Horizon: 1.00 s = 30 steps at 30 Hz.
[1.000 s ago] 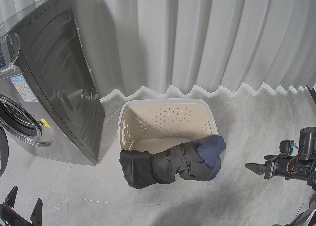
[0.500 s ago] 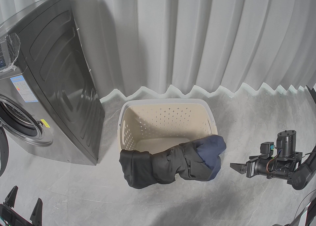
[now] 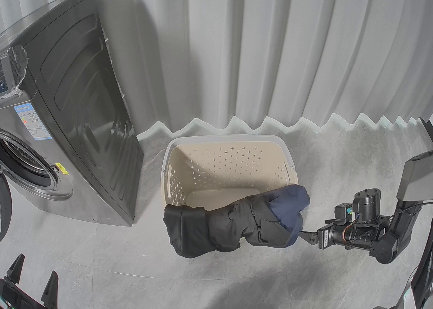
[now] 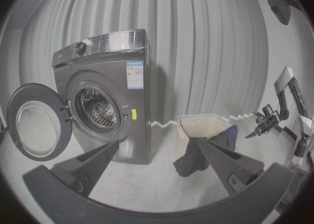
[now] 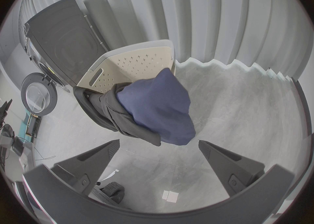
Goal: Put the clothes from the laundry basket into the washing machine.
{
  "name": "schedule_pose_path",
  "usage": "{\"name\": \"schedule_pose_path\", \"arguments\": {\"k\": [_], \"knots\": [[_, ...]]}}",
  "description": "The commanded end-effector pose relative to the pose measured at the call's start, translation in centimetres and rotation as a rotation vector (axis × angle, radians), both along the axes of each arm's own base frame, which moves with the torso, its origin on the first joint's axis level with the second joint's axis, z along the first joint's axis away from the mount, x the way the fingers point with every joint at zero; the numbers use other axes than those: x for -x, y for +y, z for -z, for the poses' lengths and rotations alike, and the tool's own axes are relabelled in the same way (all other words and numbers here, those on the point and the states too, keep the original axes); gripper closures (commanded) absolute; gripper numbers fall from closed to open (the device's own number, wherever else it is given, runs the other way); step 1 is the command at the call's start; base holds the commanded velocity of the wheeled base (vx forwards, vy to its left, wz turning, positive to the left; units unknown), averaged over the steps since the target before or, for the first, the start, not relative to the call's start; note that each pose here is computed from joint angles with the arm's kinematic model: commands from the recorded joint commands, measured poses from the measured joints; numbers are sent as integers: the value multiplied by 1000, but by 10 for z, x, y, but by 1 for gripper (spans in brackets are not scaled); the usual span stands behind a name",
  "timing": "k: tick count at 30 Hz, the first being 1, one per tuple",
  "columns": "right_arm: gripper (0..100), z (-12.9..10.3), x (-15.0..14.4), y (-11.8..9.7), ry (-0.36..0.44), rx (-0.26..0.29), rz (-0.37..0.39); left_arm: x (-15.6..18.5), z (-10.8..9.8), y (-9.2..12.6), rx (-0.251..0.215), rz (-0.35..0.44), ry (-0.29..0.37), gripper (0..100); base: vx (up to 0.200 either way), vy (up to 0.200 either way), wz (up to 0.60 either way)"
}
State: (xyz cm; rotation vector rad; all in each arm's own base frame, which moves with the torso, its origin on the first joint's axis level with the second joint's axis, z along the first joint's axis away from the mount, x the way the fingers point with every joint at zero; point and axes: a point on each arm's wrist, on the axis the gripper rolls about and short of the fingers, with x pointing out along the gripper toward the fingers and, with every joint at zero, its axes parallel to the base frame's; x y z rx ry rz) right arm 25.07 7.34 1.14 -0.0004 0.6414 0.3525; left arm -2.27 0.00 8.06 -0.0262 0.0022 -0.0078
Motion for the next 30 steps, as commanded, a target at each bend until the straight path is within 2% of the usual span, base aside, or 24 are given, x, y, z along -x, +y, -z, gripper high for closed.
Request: {"name": "schedule_pose_path", "arguments": {"k": [1, 11, 18, 30], "knots": [[0, 18, -9, 7, 36, 11, -16, 0, 4, 0, 0, 0, -4, 0, 0, 0, 0], [0, 43, -29, 16, -36, 18, -46, 0, 4, 0, 0, 0, -4, 0, 0, 0, 0], [0, 38, -42, 21, -88, 2, -54, 0, 4, 0, 0, 1, -4, 0, 0, 0, 0], [0, 35, -51, 29, -131, -18, -70, 0, 4, 0, 1, 1, -4, 0, 0, 0, 0]]}}
